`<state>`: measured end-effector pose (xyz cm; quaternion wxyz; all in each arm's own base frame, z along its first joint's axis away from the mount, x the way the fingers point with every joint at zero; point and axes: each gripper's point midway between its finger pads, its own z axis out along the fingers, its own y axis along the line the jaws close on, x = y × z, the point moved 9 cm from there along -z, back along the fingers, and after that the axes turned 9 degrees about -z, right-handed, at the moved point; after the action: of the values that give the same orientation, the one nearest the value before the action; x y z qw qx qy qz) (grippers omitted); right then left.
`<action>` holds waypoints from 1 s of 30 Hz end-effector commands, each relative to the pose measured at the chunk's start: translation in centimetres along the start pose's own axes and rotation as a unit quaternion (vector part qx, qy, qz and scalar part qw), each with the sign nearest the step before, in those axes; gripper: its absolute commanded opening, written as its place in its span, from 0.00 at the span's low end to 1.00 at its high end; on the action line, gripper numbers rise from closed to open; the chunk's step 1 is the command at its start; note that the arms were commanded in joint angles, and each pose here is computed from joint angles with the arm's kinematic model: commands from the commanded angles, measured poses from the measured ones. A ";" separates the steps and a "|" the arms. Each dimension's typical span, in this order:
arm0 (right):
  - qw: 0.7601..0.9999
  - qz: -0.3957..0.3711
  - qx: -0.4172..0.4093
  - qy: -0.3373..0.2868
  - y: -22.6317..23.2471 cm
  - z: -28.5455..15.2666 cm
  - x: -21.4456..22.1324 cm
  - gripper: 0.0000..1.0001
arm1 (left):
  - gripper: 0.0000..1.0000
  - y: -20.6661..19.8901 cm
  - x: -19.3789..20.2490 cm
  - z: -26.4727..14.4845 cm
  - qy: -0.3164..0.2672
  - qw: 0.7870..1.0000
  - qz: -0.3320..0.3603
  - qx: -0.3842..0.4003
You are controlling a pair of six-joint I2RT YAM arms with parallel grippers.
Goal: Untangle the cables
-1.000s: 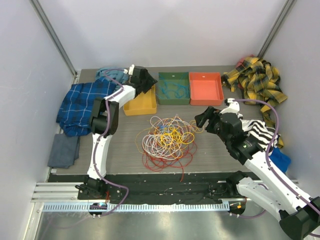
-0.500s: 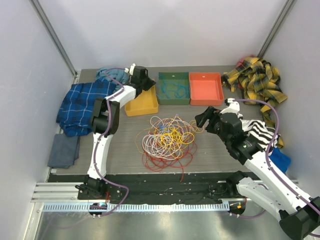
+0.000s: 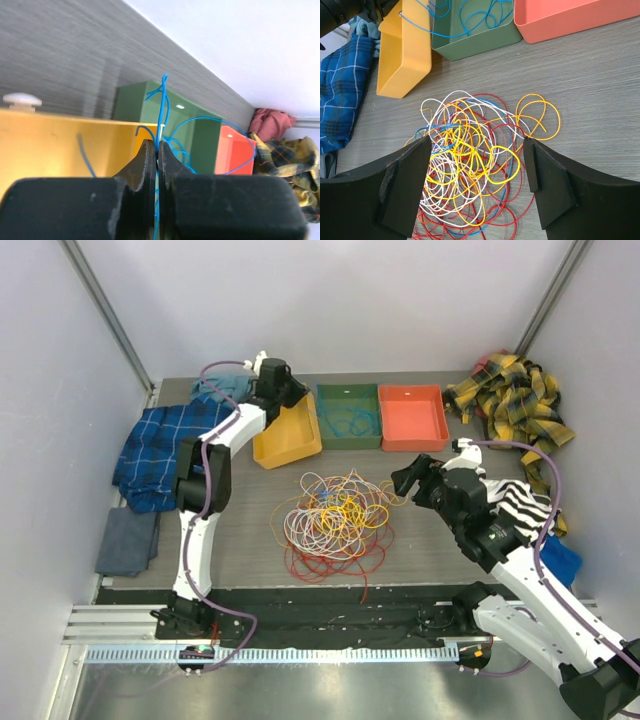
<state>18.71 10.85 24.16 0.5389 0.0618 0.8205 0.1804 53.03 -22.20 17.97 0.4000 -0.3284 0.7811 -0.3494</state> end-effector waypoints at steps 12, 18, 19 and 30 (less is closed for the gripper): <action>0.999 -0.011 0.007 -0.031 -0.4 -0.8 -0.8 0.82 | 0.00 -2.3 -0.2 1.4 -0.004 0.998 0.064 0.001; 1.000 -0.011 0.009 -0.022 -0.4 -0.4 -0.5 0.82 | 0.28 -1.5 0.0 0.9 0.006 0.996 0.092 -0.014; 1.000 -0.009 0.009 -0.020 -0.4 -0.3 -0.4 0.82 | 0.45 -1.6 0.0 0.8 0.007 0.996 0.093 -0.014; 1.000 -0.003 0.001 -0.021 -0.2 -0.4 -0.5 0.82 | 0.74 -0.6 -2.6 -3.2 -0.040 0.995 0.090 -0.022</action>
<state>18.32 10.38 24.12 0.5448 0.0583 0.8193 0.1689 52.06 -21.79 14.63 0.3856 -0.2761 0.8405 -0.2620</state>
